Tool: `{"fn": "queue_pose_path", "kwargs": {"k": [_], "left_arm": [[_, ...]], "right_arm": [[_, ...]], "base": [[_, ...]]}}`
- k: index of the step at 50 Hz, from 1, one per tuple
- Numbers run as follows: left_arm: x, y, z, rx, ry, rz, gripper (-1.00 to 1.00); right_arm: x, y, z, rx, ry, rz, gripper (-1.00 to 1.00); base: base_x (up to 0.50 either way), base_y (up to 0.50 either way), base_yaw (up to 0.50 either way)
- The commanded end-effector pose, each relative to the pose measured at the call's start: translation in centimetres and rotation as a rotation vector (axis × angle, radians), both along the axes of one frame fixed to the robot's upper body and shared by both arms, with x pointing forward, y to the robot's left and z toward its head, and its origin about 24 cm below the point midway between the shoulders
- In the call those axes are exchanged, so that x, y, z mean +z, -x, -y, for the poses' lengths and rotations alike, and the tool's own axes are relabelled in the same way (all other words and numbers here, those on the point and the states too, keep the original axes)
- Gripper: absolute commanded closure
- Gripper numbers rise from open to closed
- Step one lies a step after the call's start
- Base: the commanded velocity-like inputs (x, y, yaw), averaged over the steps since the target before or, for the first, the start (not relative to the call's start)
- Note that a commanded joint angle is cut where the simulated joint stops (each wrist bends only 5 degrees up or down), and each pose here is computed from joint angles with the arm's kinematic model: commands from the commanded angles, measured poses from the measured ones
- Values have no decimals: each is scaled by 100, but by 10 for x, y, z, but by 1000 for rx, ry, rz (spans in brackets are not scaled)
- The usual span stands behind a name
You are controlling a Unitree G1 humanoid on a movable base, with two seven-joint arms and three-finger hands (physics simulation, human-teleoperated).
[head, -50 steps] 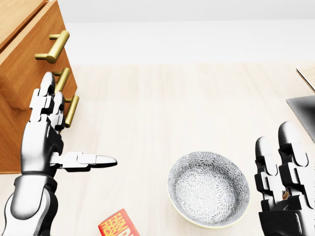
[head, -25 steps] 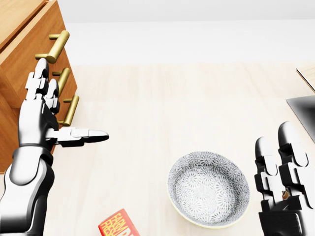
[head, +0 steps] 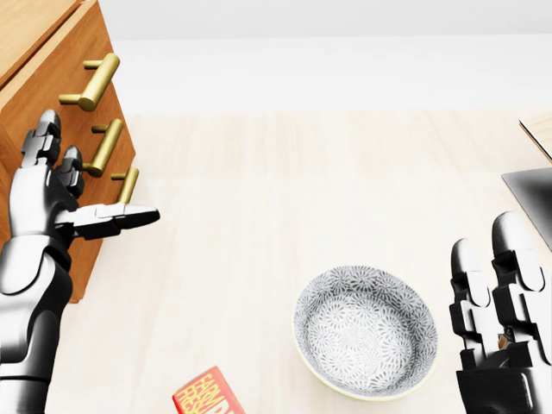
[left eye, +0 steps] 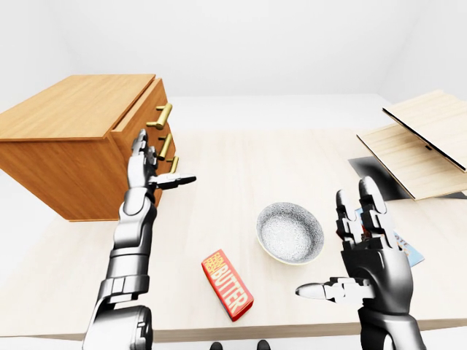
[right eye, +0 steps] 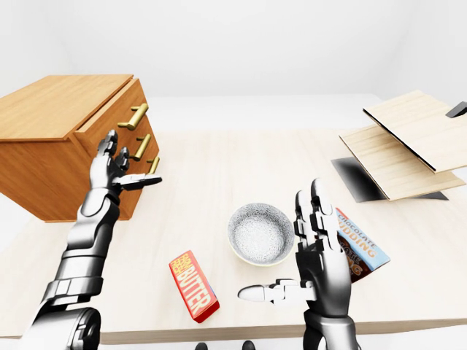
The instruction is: Close the top drawer of the cabinet and put the bowl on top of it.
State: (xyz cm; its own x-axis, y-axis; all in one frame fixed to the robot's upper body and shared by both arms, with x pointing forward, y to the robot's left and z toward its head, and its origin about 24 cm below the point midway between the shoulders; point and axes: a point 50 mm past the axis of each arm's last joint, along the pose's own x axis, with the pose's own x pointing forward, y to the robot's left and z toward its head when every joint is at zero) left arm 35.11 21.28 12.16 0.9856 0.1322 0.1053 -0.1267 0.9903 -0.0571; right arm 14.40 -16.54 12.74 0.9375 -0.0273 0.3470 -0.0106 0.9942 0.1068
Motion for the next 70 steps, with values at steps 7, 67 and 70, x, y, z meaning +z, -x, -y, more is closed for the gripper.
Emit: {"fn": "queue_pose_path", "kwargs": {"k": [7,67,70], "left_arm": [[8,-3,-12,21,34,16,-100],[24,36,-14,1,49,178,-100],[28,52,-7,14,-3,218,-100]], "right_arm": [[-2,0,-1,4,1,-10,-100],[-2,2,-2,7,0,-17,-100],[-3,1,-2,8,0,-18,-100]], "base": [[0,0,0],[0,0,0],[0,0,0]]}}
